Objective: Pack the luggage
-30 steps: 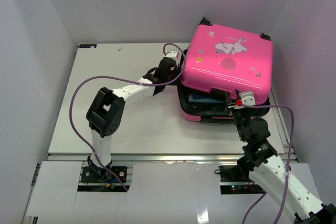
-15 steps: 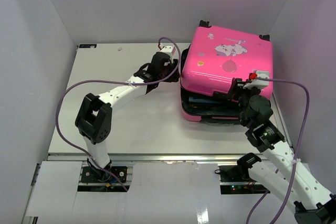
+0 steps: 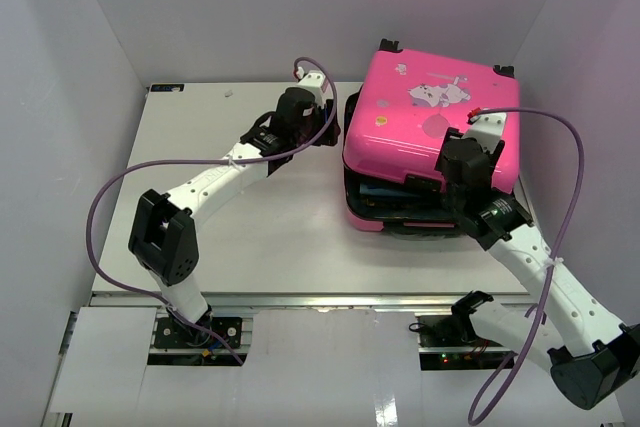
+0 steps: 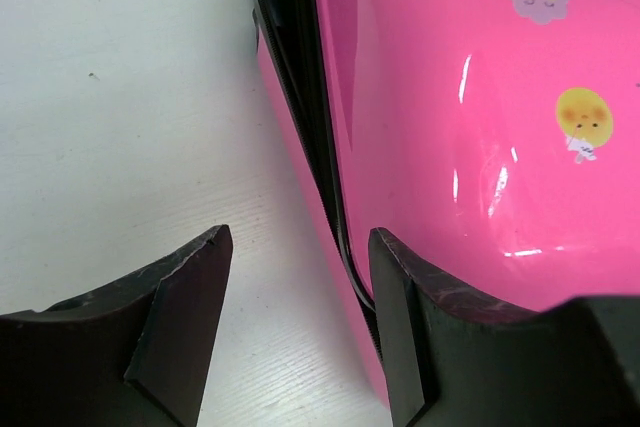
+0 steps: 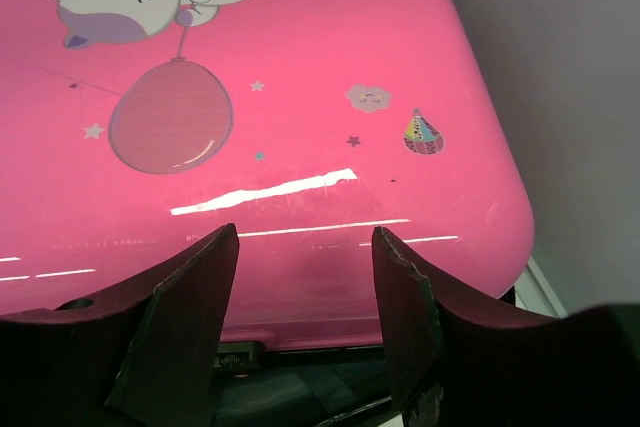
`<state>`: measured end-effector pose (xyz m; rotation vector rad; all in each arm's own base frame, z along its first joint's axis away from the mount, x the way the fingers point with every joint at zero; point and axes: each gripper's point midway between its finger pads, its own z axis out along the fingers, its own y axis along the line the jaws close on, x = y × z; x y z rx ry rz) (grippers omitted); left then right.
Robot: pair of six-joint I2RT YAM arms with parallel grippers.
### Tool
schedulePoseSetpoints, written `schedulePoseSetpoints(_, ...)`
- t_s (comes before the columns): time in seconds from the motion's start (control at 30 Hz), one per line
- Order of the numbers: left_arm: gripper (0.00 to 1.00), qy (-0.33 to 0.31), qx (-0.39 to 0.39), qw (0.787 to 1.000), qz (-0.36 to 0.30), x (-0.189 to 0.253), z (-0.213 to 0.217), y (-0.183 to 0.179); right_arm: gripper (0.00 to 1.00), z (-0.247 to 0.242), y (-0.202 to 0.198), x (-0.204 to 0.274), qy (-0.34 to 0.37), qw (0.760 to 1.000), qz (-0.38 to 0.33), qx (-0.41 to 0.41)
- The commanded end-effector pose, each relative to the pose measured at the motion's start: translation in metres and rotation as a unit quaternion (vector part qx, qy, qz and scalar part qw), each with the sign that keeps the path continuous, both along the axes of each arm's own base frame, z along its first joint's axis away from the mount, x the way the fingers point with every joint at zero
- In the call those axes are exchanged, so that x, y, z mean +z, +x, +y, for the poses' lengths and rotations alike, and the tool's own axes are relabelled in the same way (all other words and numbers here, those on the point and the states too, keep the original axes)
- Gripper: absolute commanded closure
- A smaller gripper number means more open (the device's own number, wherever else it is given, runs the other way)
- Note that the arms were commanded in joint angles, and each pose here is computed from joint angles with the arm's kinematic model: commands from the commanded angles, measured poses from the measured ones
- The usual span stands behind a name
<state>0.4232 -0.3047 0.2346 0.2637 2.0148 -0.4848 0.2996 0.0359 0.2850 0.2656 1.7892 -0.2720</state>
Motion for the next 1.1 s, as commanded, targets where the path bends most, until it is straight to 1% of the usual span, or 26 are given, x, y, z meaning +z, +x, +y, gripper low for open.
schedulePoseSetpoints(0.0, 0.32, -0.009, 0.013, 1.0, 0.017, 0.0, 0.014, 0.01, 0.37, -0.009, -0.005, 0.03, 0.026, 0.999, -0.028, -0.036)
schedulePoseSetpoints(0.07, 0.32, -0.017, 0.016, 0.999, 0.022, -0.001, 0.016, 0.01, 0.37, -0.01, -0.002, 0.032, 0.022, 0.999, -0.026, -0.037)
schedulePoseSetpoints(0.13, 0.32, -0.017, 0.031, 0.999, 0.015, 0.002, 0.02, 0.013, 0.37, -0.007, 0.007, 0.023, 0.005, 1.0, -0.003, -0.028)
schedulePoseSetpoints(0.2, 0.31, -0.018, 0.044, 0.999, 0.008, 0.007, 0.023, 0.02, 0.36, -0.006, 0.016, 0.017, 0.005, 1.0, 0.011, -0.02)
schedulePoseSetpoints(0.3, 0.3, -0.035, 0.029, 0.999, 0.005, 0.016, 0.014, 0.03, 0.36, -0.015, 0.026, 0.011, 0.01, 0.999, 0.023, -0.034)
schedulePoseSetpoints(0.33, 0.3, -0.039, 0.024, 0.999, 0.006, 0.017, 0.01, 0.035, 0.36, -0.023, 0.028, 0.012, 0.009, 0.998, 0.024, -0.049)
schedulePoseSetpoints(0.43, 0.31, -0.038, 0.016, 0.999, 0.012, 0.012, -0.004, 0.056, 0.37, -0.058, 0.029, 0.016, 0.012, 0.991, 0.017, -0.13)
schedulePoseSetpoints(0.5, 0.35, -0.051, -0.023, 0.998, 0.023, 0.007, -0.023, 0.058, 0.37, -0.084, 0.029, 0.016, 0.02, 0.982, 0.008, -0.187)
schedulePoseSetpoints(0.57, 0.38, -0.057, -0.059, 0.996, 0.029, -0.002, -0.043, 0.06, 0.37, -0.102, 0.031, 0.017, 0.022, 0.977, 0.007, -0.214)
schedulePoseSetpoints(0.63, 0.39, -0.047, -0.087, 0.995, 0.032, -0.016, -0.058, 0.06, 0.37, -0.123, 0.029, 0.016, 0.017, 0.969, 0.011, -0.247)
schedulePoseSetpoints(0.7, 0.42, -0.039, -0.089, 0.994, 0.041, -0.028, -0.062, 0.058, 0.37, -0.143, 0.022, 0.011, 0.022, 0.961, 0.013, -0.275)
schedulePoseSetpoints(0.77, 0.45, -0.045, -0.095, 0.993, 0.05, -0.034, -0.066, 0.054, 0.37, -0.151, 0.017, -0.001, 0.03, 0.956, 0.018, -0.29)
schedulePoseSetpoints(0.87, 0.47, -0.052, -0.113, 0.991, 0.056, -0.041, -0.075, 0.041, 0.38, -0.155, 0.02, -0.033, 0.039, 0.955, 0.051, -0.289)
schedulePoseSetpoints(0.9, 0.47, -0.055, -0.116, 0.99, 0.056, -0.041, -0.075, 0.036, 0.38, -0.166, 0.016, -0.046, 0.037, 0.95, 0.067, -0.302)
schedulePoseSetpoints(0.97, 0.47, -0.059, -0.127, 0.989, 0.054, -0.04, -0.078, 0.024, 0.37, -0.17, 0.018, -0.073, 0.05, 0.949, 0.104, -0.293)
schedulePoseSetpoints(1.07, 0.47, -0.073, -0.143, 0.986, 0.036, -0.021, -0.082, 0.007, 0.37, -0.166, 0.019, -0.102, 0.073, 0.953, 0.127, -0.266)
